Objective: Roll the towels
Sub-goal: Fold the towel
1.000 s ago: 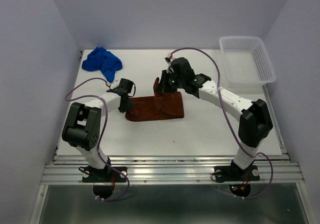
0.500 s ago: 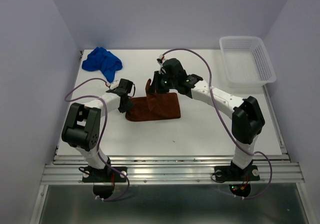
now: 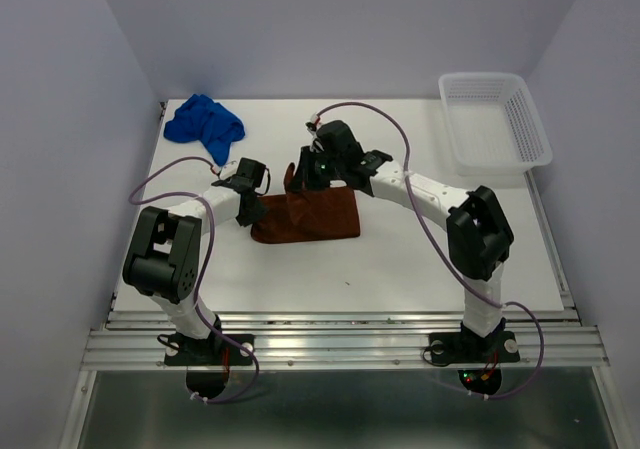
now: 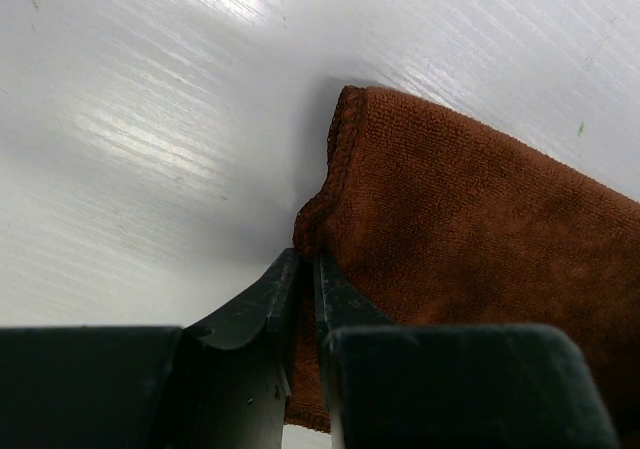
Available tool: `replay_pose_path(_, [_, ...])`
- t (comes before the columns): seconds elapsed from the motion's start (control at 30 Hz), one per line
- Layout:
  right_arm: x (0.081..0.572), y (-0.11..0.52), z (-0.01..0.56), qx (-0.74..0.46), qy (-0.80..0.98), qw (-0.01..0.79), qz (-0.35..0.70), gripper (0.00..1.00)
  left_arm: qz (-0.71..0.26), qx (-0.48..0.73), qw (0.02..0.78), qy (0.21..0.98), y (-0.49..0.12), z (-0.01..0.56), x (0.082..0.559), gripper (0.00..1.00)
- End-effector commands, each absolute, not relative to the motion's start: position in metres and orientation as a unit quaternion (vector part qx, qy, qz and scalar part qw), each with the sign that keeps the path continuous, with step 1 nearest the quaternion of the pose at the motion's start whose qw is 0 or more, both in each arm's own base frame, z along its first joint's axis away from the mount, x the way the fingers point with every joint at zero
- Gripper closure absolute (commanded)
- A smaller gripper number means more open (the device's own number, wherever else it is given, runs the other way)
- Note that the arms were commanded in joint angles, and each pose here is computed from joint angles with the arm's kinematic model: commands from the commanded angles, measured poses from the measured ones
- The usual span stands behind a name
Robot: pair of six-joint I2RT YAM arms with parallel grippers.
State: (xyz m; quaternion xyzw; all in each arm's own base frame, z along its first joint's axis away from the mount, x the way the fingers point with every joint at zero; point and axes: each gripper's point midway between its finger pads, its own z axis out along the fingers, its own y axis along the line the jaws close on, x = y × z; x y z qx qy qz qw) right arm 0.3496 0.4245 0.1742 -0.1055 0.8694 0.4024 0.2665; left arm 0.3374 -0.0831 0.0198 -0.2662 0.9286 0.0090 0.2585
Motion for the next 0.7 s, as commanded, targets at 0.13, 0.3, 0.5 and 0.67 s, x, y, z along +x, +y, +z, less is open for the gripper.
replay_pose_path(0.13, [0.357,0.456,0.205,-0.118,0.831,0.291,0.458,0.99,0.025,-0.254,0.232,0.939,-0.077,0.013,0.315,0.8])
replay_pose_path(0.3, [0.36,0.456,0.221,-0.122,0.823,0.308,0.462,0.99,0.025,-0.255,0.231,0.939,-0.077,0.01,0.314,0.8])
replay_pose_path(0.5, [0.353,0.464,0.231,-0.132,0.818,0.309,0.468,0.99,0.025,-0.254,0.232,0.939,-0.077,0.01,0.315,0.81])
replay_pose_path(0.67, [0.354,0.466,0.222,-0.132,0.823,0.3,0.463,0.99,0.025,-0.255,0.233,0.938,-0.077,0.011,0.315,0.81])
